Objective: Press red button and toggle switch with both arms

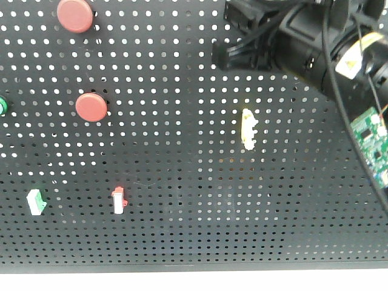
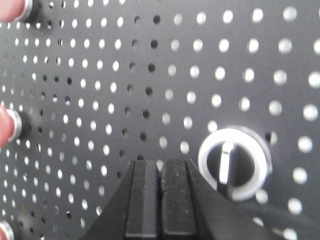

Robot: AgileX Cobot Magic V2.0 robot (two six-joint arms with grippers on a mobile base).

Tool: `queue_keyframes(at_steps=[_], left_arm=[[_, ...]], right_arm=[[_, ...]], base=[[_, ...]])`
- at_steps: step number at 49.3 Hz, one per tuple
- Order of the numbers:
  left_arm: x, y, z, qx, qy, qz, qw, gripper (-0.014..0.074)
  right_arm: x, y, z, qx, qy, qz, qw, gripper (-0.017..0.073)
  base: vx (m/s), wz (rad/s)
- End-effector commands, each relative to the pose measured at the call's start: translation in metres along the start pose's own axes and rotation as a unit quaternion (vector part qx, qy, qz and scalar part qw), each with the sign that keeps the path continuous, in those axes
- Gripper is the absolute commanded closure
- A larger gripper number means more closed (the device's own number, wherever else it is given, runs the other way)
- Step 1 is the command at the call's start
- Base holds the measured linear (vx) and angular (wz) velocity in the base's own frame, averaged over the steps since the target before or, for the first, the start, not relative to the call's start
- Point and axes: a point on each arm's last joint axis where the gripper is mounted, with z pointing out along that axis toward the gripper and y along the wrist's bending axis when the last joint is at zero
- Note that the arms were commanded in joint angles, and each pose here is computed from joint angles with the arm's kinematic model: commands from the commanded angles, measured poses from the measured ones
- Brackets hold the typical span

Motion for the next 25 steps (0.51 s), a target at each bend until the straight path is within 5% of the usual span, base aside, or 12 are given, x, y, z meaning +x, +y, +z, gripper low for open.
queue_keyframes(at_steps=[1, 14, 25], left_arm=[[-0.014, 0.003, -0.001, -0.010, -0.049, -0.005, 0.999, 0.0594], [-0.015, 0.003, -0.001, -0.011, -0.050, -0.005, 0.999, 0.0594], [-0.015, 0.003, -0.001, -0.011, -0.053, -0.005, 0.999, 0.0594]], right_arm=[[-0.027, -0.003, -0.007, 0.005, -0.062, -0.007, 0.998, 0.0563], [-0.026, -0.013, -0.007, 0.021, -0.060, -0.013, 0.998, 0.0563], [-0.023, -0.036, -0.010, 0.059, -0.054, 0.018, 0.997, 0.0563]], base=[[0.00, 0.00], [0.00, 0.00], [0.00, 0.00]])
